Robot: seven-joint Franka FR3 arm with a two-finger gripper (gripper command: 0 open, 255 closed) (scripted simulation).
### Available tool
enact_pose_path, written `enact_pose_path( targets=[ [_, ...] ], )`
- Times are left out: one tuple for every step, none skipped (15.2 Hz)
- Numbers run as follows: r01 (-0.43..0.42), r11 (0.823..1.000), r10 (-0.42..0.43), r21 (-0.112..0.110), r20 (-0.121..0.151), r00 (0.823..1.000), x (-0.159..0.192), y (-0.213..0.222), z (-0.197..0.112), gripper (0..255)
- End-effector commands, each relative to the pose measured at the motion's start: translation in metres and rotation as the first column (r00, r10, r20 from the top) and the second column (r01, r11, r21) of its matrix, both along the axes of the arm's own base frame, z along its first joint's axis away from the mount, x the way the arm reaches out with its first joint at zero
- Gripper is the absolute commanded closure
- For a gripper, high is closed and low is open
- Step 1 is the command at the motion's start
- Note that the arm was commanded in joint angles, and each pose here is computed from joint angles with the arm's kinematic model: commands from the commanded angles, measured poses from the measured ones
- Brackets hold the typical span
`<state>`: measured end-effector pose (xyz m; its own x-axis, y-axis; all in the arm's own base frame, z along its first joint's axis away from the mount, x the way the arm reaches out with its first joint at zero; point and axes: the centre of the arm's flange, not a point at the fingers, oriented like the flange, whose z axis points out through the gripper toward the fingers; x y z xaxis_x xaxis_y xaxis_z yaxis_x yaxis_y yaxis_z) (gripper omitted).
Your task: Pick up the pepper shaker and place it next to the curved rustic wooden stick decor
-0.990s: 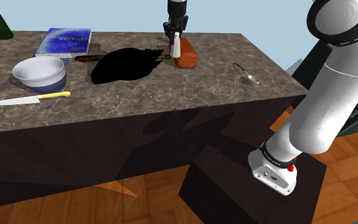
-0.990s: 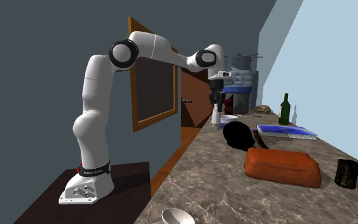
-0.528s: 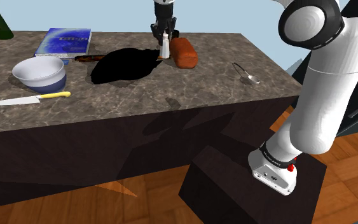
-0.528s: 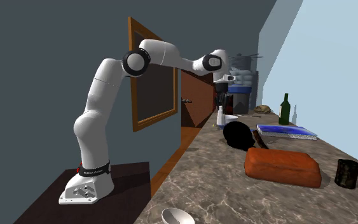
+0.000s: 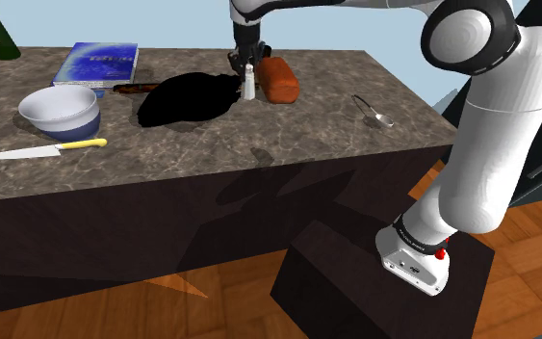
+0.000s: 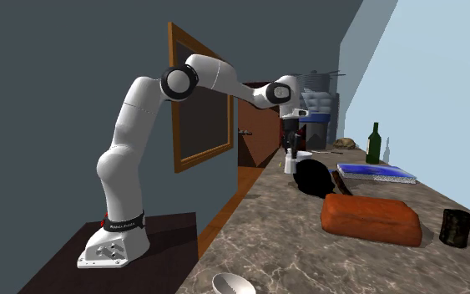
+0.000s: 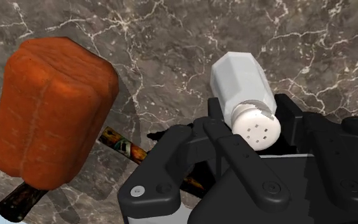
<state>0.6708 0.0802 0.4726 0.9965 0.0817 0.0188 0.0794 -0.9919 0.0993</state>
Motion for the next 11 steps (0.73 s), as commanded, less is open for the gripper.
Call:
enact_pose_path(
  targets=[
    [0.000, 1.000, 0.000, 0.000, 0.001, 1.000, 0.000, -0.001, -0.010, 255],
    [0.000, 1.000, 0.000, 0.000, 0.001, 1.000, 0.000, -0.001, -0.015, 255],
    [0.000, 1.000, 0.000, 0.000, 0.001, 1.000, 0.000, -0.001, -0.021, 255],
    [0.000, 1.000, 0.000, 0.000, 0.001, 1.000, 0.000, -0.001, -0.026, 255],
    [0.000, 1.000, 0.000, 0.000, 0.001, 1.000, 0.000, -0.001, -0.031, 255],
    [0.000, 1.000, 0.000, 0.000, 0.001, 1.000, 0.000, -0.001, -0.036, 255],
    [0.000, 1.000, 0.000, 0.000, 0.001, 1.000, 0.000, -0.001, -0.042, 255],
    [0.000, 1.000, 0.000, 0.000, 0.001, 1.000, 0.000, -0.001, -0.047, 255],
    [0.000, 1.000, 0.000, 0.000, 0.001, 1.000, 0.000, -0.001, -0.052, 255],
    [0.000, 1.000, 0.000, 0.000, 0.001, 1.000, 0.000, -0.001, -0.057, 255],
    [0.000, 1.000, 0.000, 0.000, 0.001, 1.000, 0.000, -0.001, -0.063, 255]
  ],
)
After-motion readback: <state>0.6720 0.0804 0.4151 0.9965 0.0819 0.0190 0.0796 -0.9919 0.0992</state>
